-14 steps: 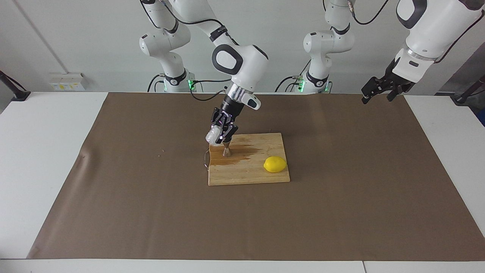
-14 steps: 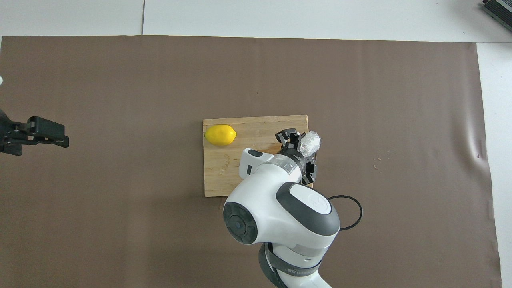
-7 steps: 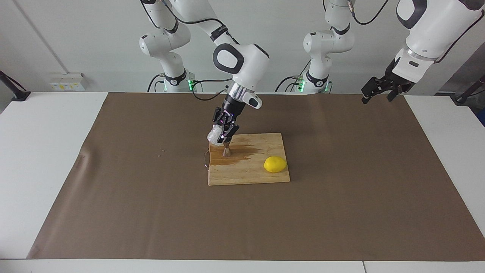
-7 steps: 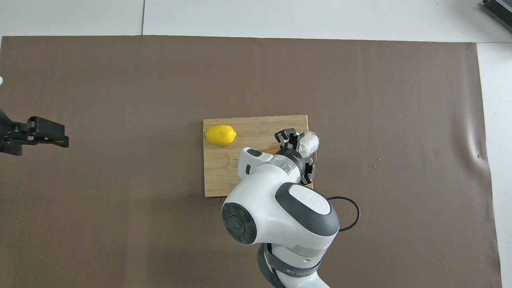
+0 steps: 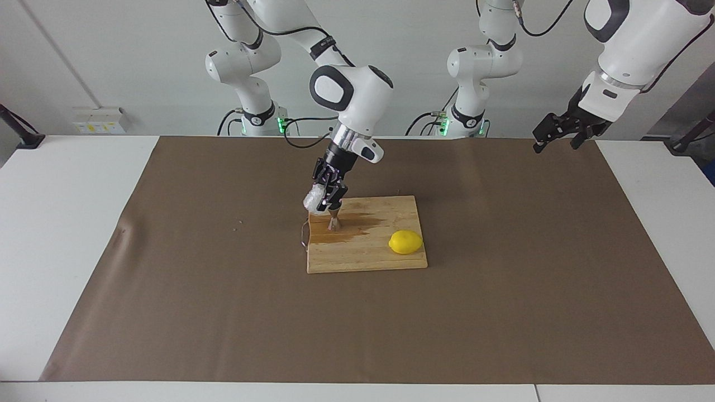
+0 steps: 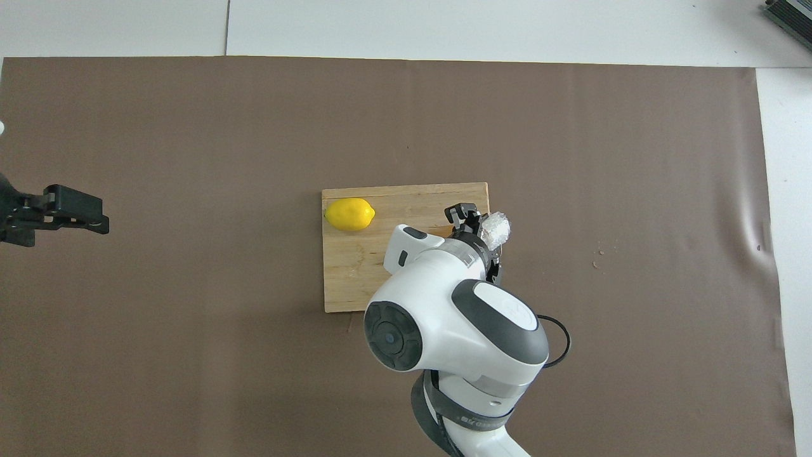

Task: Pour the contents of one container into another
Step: 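Carry the clear glass with the right gripper back to its spot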

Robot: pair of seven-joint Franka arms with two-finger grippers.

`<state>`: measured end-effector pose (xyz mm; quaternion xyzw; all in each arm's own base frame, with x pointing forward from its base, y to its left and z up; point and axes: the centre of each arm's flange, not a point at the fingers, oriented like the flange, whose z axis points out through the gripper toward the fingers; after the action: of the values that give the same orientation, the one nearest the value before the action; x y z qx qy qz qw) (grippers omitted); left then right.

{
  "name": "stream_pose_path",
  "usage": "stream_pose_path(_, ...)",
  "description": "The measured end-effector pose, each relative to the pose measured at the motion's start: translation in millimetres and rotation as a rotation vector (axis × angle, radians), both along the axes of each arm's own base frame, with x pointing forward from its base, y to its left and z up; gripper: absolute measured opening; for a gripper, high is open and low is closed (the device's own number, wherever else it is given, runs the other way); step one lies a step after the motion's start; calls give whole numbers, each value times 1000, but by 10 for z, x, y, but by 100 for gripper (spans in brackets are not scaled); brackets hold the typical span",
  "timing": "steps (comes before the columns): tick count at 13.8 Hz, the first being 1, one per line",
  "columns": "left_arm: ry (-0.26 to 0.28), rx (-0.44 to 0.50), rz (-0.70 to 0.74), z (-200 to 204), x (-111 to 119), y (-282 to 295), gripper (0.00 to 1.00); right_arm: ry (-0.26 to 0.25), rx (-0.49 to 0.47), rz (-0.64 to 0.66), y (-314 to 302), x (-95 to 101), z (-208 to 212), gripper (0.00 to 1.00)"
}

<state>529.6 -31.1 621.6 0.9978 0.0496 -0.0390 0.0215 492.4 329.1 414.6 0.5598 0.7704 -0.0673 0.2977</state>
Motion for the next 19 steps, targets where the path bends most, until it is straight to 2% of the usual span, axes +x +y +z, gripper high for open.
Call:
stream_pose_path(4, 0, 0, 0, 0, 0, 0, 100, 28, 46, -70, -185, 115, 18, 50)
stream_pose_path(8, 0, 0, 0, 0, 0, 0, 100, 78, 99, -125, -507, 258, 118, 50)
stream_pose_path(12, 0, 0, 0, 0, 0, 0, 100, 152, 166, -189, -942, 409, 158, 50)
stream_pose_path(19, 0, 0, 0, 0, 0, 0, 100, 310, 293, -287, -1941, 642, -32, 50)
